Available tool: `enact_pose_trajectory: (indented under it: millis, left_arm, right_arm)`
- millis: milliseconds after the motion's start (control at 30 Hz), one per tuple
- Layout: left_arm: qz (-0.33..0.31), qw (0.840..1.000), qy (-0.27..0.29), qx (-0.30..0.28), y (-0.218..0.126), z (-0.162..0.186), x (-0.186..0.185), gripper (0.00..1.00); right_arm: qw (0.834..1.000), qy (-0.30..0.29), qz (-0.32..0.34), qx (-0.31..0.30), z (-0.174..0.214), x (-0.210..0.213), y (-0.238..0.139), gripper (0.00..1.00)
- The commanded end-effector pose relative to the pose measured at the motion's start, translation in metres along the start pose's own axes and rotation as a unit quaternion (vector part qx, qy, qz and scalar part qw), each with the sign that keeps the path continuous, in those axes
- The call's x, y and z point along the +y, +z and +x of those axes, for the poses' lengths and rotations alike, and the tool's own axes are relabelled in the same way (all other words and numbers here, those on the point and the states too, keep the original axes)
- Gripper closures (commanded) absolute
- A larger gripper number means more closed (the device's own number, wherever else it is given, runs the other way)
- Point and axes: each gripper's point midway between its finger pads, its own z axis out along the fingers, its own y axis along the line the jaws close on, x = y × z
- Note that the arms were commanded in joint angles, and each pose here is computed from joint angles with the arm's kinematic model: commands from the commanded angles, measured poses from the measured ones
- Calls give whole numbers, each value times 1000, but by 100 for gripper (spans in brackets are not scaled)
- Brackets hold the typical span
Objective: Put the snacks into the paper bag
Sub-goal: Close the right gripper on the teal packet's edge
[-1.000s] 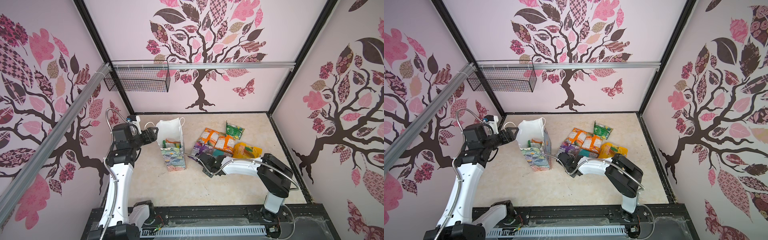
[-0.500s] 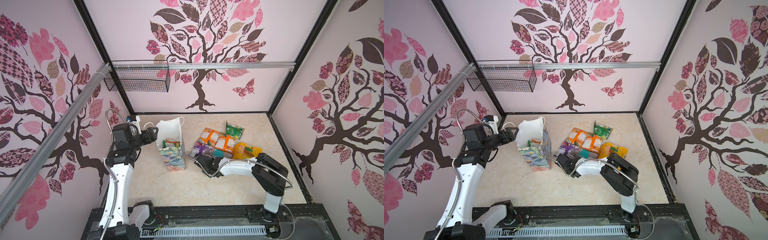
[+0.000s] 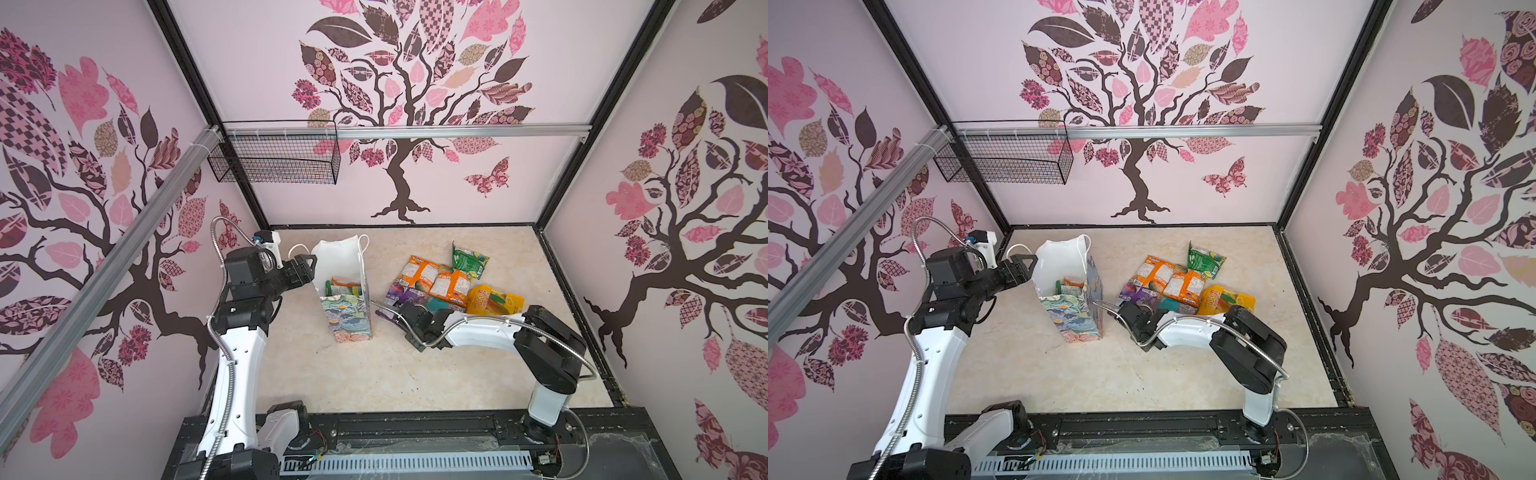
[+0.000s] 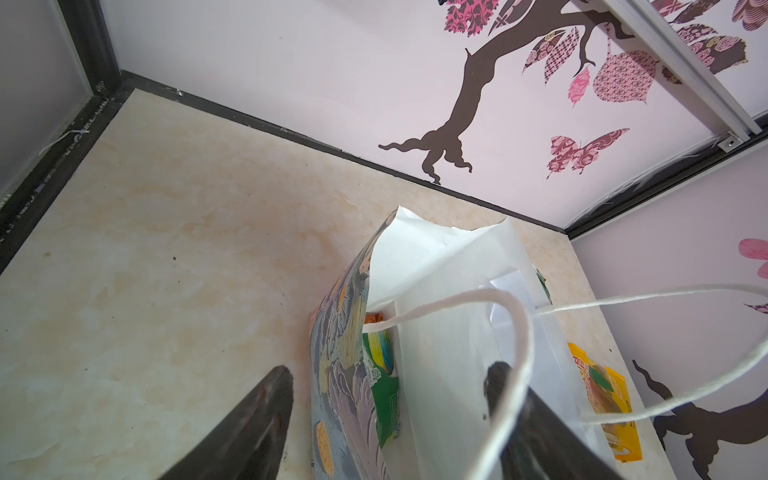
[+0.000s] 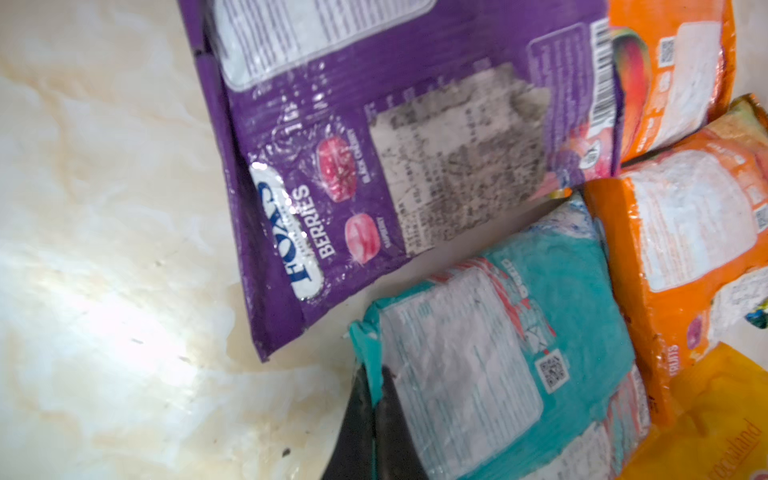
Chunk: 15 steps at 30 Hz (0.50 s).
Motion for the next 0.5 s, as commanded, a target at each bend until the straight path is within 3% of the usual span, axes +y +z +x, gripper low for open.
enact_pose_trajectory:
  millis: [0,233,467]
  left_arm:
    - [5,1000,0,-5,-1,3,0,23]
    - [5,1000,0,-7,-2,3,0,23]
    - [8,1000,0,-7,-2,2,-1,23]
  right_arm:
    - [995,67,-58,-46,-22,-11,-33,100]
    - [974,148,-139,-102,-42,-32,-69,100]
    - [938,222,-210,-162,-62,-60,-103,100]
